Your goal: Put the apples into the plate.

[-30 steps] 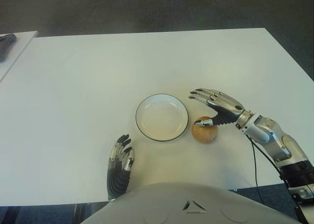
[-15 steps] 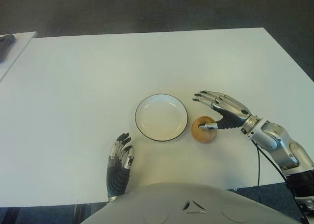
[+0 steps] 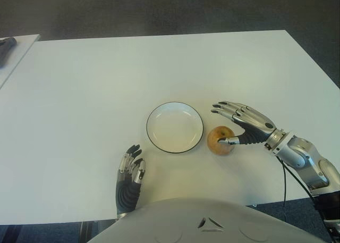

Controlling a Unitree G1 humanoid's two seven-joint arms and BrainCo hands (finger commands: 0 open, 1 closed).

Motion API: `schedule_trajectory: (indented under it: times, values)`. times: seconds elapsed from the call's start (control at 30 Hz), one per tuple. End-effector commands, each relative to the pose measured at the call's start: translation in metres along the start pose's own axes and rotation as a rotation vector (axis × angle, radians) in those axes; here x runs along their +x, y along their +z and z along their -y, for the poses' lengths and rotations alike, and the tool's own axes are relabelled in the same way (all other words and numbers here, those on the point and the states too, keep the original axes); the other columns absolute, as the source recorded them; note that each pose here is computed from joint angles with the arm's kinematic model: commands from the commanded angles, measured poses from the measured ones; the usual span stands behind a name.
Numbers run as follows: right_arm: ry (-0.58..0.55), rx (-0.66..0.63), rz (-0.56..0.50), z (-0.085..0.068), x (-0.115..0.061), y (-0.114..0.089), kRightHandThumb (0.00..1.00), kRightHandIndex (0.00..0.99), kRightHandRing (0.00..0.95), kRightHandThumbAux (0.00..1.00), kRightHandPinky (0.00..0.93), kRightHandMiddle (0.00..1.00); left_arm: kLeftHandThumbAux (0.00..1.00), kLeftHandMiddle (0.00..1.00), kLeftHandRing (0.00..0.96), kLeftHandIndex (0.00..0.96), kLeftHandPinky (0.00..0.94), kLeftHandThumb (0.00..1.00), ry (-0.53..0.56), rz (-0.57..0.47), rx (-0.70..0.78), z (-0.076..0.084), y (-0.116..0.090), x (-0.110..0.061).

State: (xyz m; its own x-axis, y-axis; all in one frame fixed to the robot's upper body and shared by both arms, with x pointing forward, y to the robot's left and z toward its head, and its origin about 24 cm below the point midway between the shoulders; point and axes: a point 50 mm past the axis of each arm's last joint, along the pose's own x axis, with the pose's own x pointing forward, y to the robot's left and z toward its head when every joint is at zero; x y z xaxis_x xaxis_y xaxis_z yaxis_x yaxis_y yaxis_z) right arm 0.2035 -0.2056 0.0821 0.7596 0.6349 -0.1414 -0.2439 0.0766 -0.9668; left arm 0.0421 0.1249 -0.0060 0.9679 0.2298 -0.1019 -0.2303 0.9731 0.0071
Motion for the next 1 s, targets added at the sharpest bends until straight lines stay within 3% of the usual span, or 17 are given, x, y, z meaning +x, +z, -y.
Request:
schedule_trajectory:
  times: [0.03, 1.0]
  values:
    - [0.005, 0.012, 0.001, -0.003, -0.006, 0.002, 0.274, 0.000, 0.000, 0.185, 0.000, 0.000, 0.473, 0.191, 0.214, 0.163, 0.252, 0.185, -0.003, -0.015, -0.010, 0.001, 0.000, -0.002]
    - [0.096, 0.028, 0.031, -0.019, -0.010, 0.010, 0.238, 0.000, 0.000, 0.221, 0.000, 0.000, 0.494, 0.172, 0.195, 0.144, 0.232, 0.156, -0.015, 0.001, 0.022, 0.002, 0.003, -0.005]
